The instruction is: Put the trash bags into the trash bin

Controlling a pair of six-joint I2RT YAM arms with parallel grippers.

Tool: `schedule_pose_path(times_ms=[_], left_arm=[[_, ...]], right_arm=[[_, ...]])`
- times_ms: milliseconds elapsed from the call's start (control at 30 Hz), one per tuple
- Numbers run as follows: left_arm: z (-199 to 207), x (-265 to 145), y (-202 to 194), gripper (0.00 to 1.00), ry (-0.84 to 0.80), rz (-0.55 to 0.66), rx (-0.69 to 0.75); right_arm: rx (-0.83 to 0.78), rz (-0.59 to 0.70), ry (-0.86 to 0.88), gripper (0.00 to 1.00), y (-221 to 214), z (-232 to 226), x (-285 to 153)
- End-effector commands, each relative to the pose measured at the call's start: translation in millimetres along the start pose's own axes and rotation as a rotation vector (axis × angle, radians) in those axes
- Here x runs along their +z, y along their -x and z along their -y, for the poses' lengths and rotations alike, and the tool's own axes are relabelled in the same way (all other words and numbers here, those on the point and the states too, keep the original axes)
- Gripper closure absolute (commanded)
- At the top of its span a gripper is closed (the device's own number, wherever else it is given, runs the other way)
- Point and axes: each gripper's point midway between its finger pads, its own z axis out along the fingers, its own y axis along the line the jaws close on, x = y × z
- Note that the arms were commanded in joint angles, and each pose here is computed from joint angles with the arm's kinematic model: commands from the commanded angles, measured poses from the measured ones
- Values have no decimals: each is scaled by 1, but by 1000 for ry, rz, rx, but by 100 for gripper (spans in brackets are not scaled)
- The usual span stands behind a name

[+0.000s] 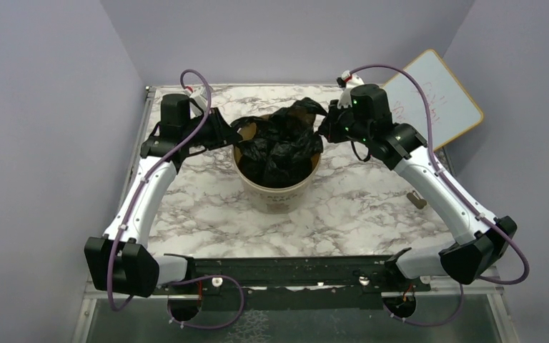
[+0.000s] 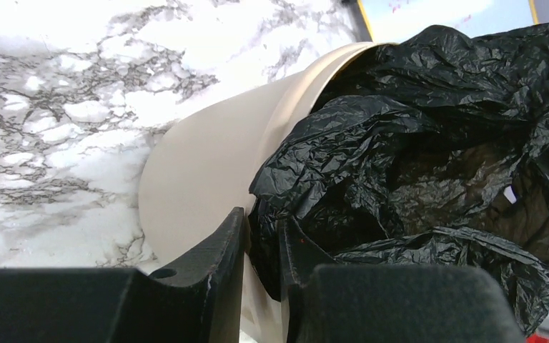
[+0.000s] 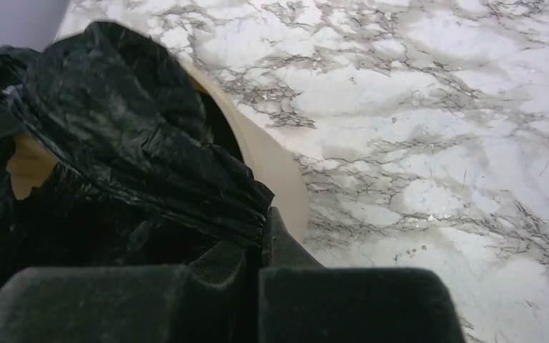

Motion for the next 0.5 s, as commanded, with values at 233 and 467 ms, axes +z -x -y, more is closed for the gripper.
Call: schedule_pose_path(times_ms=[233,467], left_arm=[[13,-8,27,100,72,171,-263],[24,4,7,100,68,110,-289]], right_arm=[[0,-33,-14,97,-9,8,-7],[2,-7,-11,97,0,8,-13]])
